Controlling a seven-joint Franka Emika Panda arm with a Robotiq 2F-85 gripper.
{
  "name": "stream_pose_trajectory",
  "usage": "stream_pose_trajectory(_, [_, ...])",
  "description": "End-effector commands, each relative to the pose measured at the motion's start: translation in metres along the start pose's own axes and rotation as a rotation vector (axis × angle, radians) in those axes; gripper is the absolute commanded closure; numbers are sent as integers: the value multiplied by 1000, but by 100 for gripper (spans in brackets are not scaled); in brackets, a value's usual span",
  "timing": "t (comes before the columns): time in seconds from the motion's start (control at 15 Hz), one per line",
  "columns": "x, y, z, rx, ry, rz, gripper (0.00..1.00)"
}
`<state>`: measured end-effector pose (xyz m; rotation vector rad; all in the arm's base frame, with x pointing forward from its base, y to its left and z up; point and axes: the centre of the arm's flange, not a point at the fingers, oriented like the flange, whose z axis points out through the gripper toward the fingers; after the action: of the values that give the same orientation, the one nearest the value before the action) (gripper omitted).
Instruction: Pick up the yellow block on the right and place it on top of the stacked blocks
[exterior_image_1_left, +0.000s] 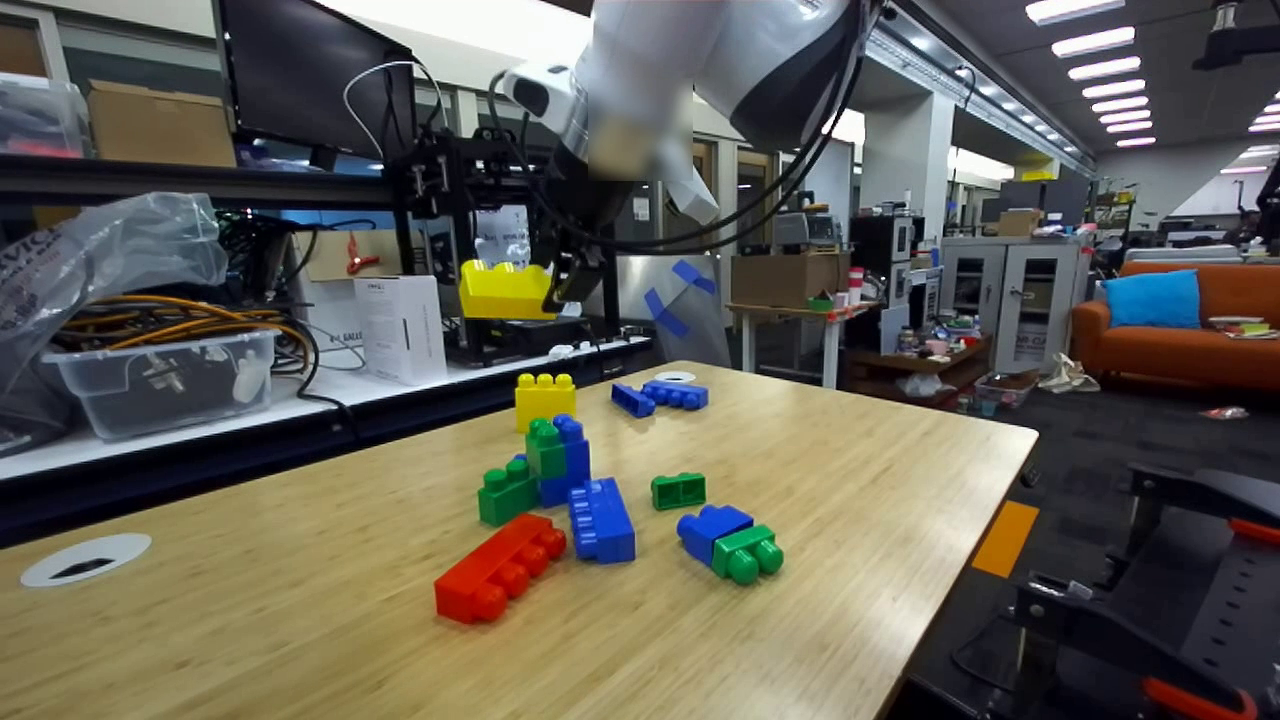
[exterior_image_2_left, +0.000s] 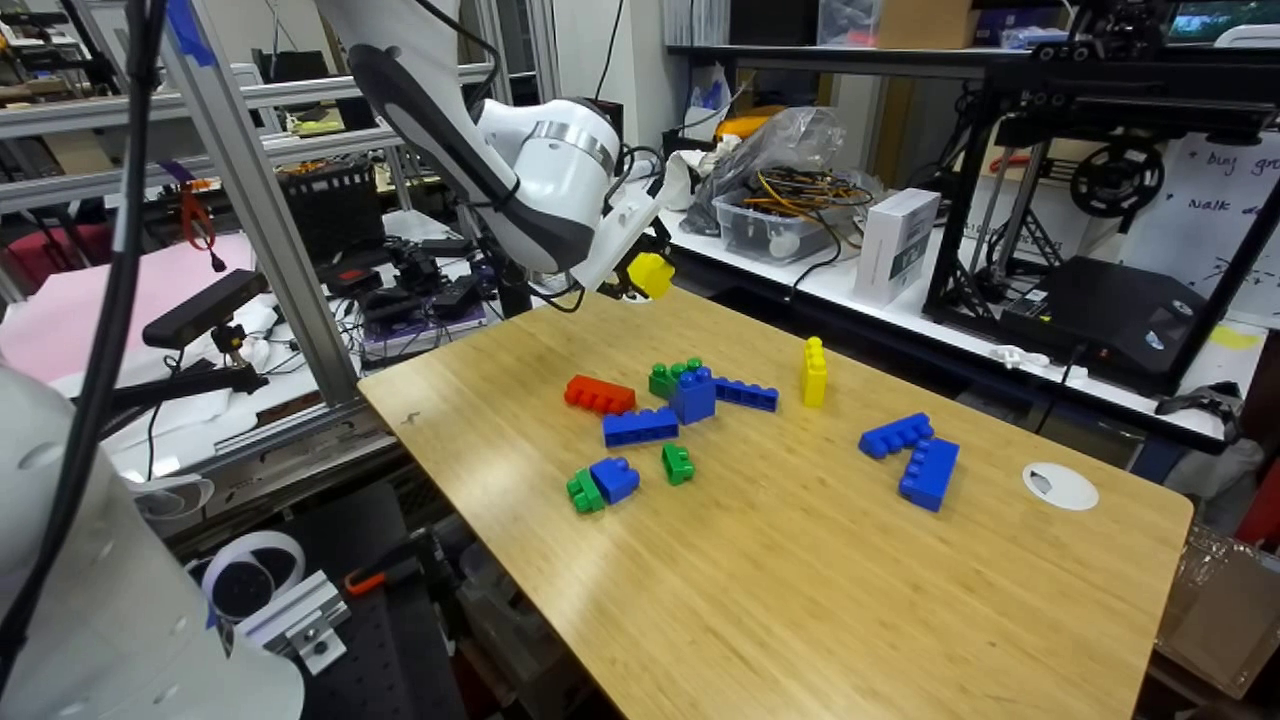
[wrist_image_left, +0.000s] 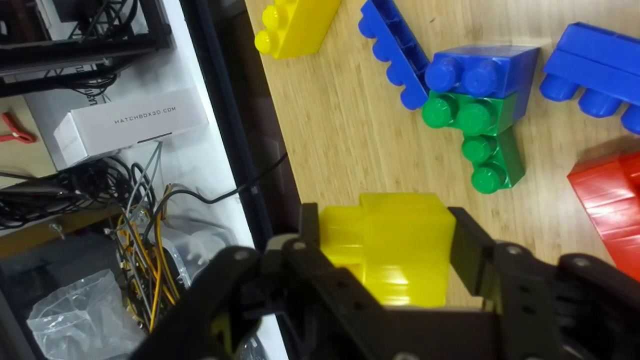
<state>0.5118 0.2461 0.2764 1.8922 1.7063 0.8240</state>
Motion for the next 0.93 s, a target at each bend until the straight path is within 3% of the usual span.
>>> stream_pose_trajectory(0.0, [-11,-17,11,-30,9,-34,62])
stream_pose_trajectory(0.87, [-44,-49,50,-103,-84,-38,62])
